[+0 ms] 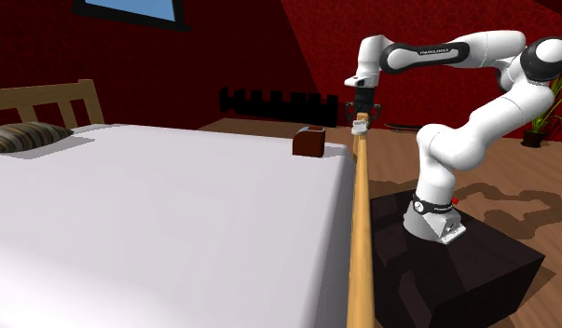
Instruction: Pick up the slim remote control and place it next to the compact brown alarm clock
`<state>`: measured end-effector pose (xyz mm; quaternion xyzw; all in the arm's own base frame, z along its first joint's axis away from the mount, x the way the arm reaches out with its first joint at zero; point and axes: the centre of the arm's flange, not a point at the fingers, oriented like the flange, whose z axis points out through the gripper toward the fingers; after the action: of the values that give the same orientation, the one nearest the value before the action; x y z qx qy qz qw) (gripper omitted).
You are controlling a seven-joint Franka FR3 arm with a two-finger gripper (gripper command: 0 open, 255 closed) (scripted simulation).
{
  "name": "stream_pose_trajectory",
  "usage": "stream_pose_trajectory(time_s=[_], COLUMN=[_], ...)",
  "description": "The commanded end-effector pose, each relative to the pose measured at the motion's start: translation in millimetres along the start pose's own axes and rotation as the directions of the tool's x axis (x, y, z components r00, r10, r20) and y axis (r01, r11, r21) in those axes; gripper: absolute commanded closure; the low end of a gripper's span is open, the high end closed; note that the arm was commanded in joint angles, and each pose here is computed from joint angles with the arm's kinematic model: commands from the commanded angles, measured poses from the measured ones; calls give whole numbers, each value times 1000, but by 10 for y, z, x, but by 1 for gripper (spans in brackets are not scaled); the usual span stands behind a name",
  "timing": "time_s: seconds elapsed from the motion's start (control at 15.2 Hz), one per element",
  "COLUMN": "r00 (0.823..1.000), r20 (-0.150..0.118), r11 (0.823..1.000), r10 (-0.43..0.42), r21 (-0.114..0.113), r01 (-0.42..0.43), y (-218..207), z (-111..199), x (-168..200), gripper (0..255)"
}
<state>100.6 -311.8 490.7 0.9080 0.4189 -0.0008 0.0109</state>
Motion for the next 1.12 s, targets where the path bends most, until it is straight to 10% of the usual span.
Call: stream_pose_trajectory(time_s=[0.0, 1.06], r00=[1000, 1000], r20=[0, 0], r11=[1000, 1000], r10=[0, 0], r21=[-1, -1], r01=[0, 0], y=[0, -16], z=[110, 954], x=[4, 13], gripper=[255, 255])
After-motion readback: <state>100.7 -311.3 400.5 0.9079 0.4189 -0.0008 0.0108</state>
